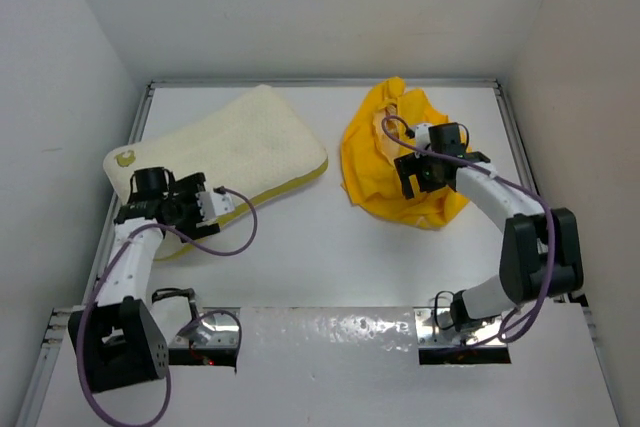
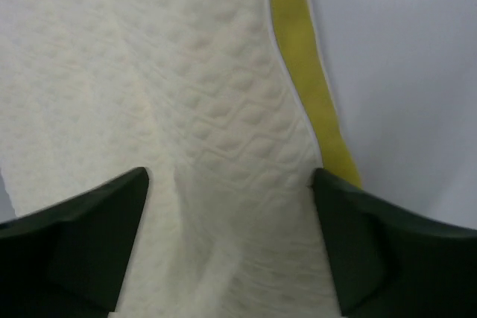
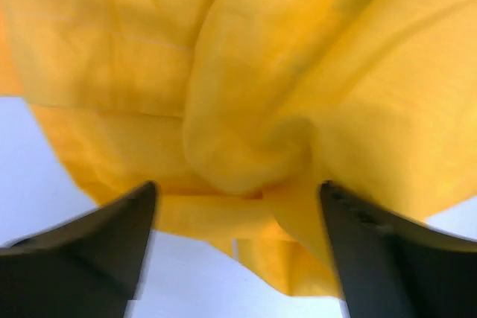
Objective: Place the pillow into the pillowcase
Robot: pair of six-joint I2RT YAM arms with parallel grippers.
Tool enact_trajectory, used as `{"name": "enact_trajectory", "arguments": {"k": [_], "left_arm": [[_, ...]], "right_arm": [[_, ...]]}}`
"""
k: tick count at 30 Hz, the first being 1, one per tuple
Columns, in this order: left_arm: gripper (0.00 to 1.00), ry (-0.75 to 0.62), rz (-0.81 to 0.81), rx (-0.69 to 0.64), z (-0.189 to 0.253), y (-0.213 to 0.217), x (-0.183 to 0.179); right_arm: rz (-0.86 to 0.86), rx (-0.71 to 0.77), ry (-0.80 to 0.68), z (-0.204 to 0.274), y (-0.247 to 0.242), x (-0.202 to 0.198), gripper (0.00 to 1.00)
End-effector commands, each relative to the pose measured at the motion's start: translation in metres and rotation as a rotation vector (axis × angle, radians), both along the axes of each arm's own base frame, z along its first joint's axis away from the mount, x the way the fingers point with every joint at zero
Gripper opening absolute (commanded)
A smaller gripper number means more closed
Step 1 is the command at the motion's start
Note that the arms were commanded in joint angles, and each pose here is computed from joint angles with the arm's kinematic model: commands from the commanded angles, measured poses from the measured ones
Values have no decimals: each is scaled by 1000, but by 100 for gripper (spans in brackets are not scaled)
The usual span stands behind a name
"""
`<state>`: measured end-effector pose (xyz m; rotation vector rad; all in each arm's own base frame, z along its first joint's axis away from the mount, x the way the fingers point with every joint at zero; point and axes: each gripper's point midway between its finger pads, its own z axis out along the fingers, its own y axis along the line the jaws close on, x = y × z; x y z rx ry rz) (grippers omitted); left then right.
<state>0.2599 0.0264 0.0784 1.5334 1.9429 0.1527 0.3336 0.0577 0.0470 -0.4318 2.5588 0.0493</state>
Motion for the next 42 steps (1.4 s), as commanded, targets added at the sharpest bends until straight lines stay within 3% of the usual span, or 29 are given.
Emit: {"name": "enact_trajectory", "arguments": {"k": [1,3,5,6,8,9,10,11,12,16,17,22,25,28,31,32,33,34,35,37,39,40,41,42], "left_arm": [[100,-154,-152,-162,56,-41,12],[100,-214,-79,-297,85,-50,30],[100,-349,-45,-453,141,-59,65],[100,-247,117,-646,144,-63,81],[100,-274,180,-726,182,-60,122],[100,-149,246,-745,150,-58,147],[100,-69,304,-741,133,-56,158],[100,-106,348,-711,149,-49,185],[100,-14,408,-700,114,-47,204],[100,-49,475,-585,97,-43,265],[100,-3,500,-559,68,-44,276],[100,27,608,-514,29,-34,317],[100,23,631,-453,-4,-26,323],[100,10,590,-374,-28,-25,319],[100,1,554,-326,-45,-24,317],[96,18,539,-307,-58,-24,315],[89,43,527,-289,-64,-24,311],[63,53,517,-284,-66,-25,312],[44,72,518,-275,-74,-24,309],[0,90,533,-271,-76,-23,303],[0,68,481,-294,-55,-27,299],[0,94,410,-328,-52,-40,287],[0,33,297,-318,-20,-46,285],[0,86,186,-354,-16,-63,266]], "right_arm": [[122,57,-112,41,5,13,96],[86,88,-203,70,8,37,99],[50,135,-282,85,15,68,99],[4,184,-333,108,21,90,87],[-30,221,-377,124,28,137,64],[-85,230,-380,124,28,154,44],[-131,224,-385,124,23,171,42],[-179,212,-388,121,22,202,43],[-259,182,-392,117,11,216,48],[-368,112,-379,97,-3,263,60],[-384,105,-376,88,-3,273,60],[-418,111,-309,51,-3,267,62],[-438,98,-258,26,-6,249,61],[-438,83,-214,6,-6,236,53],[-454,74,-211,-4,-9,238,28],[-456,69,-214,-5,-10,239,22],[-457,58,-215,-6,-12,240,9],[-459,47,-210,-6,-13,239,3],[-457,38,-222,0,-15,243,0],[-449,21,-229,9,-17,241,0],[-404,37,-262,33,-14,240,0],[-377,46,-260,37,-9,235,0],[-329,57,-293,60,-5,233,0],[-267,90,-297,69,10,229,0]]}}
